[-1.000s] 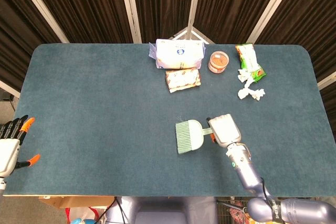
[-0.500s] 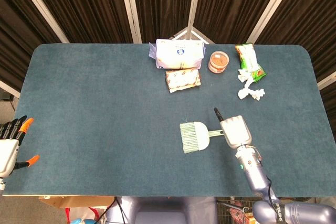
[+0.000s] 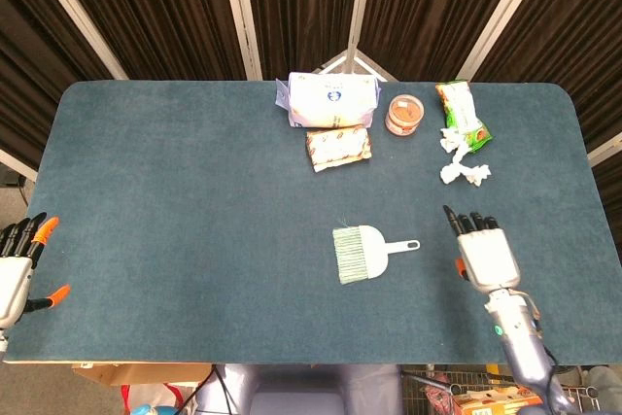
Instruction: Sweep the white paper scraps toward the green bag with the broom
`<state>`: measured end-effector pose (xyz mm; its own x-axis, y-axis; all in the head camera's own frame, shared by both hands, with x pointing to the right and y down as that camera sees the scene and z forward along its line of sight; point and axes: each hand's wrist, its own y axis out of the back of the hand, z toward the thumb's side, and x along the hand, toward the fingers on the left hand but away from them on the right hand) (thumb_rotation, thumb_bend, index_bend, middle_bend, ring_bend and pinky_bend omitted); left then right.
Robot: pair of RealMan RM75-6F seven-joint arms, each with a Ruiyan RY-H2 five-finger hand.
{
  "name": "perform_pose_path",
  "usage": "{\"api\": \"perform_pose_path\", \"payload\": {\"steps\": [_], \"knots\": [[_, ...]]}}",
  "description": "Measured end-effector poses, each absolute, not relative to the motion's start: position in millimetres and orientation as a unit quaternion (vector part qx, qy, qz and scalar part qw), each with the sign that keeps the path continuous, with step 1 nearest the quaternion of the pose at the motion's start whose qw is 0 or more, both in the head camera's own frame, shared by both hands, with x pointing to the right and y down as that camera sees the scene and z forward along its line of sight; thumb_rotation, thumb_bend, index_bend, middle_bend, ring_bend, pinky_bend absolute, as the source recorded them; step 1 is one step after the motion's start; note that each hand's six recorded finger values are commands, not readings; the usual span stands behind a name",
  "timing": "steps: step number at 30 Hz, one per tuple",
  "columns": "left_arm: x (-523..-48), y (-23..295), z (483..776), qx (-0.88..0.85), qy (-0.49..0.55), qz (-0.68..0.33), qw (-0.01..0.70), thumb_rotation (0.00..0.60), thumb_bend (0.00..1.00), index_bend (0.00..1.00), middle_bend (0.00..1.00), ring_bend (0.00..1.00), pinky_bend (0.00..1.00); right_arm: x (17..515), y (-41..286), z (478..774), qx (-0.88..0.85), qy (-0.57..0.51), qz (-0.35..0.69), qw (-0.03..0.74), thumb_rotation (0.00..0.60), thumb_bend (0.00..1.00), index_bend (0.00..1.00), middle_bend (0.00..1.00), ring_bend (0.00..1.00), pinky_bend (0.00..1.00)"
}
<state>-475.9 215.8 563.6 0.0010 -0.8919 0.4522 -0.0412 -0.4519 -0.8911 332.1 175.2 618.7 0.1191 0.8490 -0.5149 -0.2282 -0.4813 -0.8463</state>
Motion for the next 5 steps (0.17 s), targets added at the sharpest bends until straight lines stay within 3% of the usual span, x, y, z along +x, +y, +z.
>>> {"api": "perform_pose_path", "payload": {"steps": [5], "knots": [[-478, 213, 562, -0.603, 0.386, -0.594, 0.367, 0.600, 0.00, 0.00, 0.00, 0.00, 0.00, 359, 195, 590, -0.628, -0.324, 0.582, 0.403, 0.600, 0.32, 0.00, 0.00, 0.00, 0.06]]}}
